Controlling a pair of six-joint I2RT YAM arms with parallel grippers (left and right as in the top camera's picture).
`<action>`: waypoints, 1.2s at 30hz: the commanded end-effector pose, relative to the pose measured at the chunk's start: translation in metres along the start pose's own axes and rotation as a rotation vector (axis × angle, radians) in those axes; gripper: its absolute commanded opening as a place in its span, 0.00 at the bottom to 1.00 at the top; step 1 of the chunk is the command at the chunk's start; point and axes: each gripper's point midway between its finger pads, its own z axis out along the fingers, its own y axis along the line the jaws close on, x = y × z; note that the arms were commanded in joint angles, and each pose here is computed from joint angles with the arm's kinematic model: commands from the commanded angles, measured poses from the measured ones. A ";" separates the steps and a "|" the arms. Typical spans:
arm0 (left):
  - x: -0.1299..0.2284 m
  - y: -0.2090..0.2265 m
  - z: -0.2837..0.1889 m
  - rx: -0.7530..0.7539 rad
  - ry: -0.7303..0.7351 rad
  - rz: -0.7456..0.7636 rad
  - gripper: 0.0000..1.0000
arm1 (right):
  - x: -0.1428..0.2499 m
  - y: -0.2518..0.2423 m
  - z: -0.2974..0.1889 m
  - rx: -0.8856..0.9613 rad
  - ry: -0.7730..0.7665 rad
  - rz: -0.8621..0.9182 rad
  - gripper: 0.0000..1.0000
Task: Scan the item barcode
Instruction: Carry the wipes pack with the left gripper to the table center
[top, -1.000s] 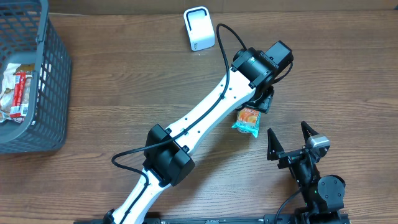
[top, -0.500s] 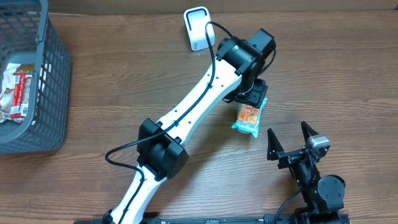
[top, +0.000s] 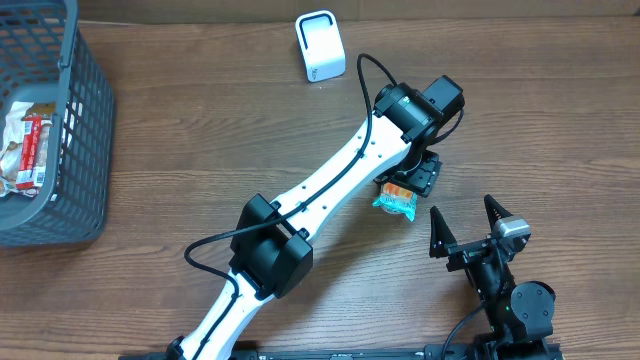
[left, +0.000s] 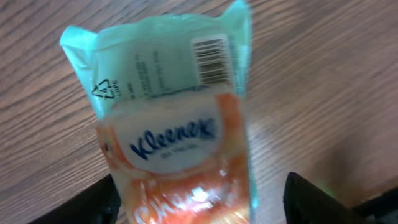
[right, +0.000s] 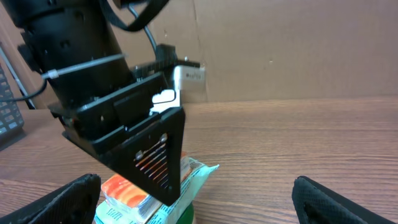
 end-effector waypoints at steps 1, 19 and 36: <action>-0.003 0.009 -0.002 -0.036 -0.017 -0.017 0.59 | 0.002 -0.003 0.000 0.012 -0.002 0.004 1.00; -0.004 0.007 -0.005 -0.035 -0.030 -0.013 0.91 | 0.002 -0.003 0.000 0.012 -0.002 0.004 1.00; -0.003 0.010 0.023 -0.097 -0.037 -0.034 0.77 | 0.002 -0.003 0.000 0.012 -0.002 0.004 1.00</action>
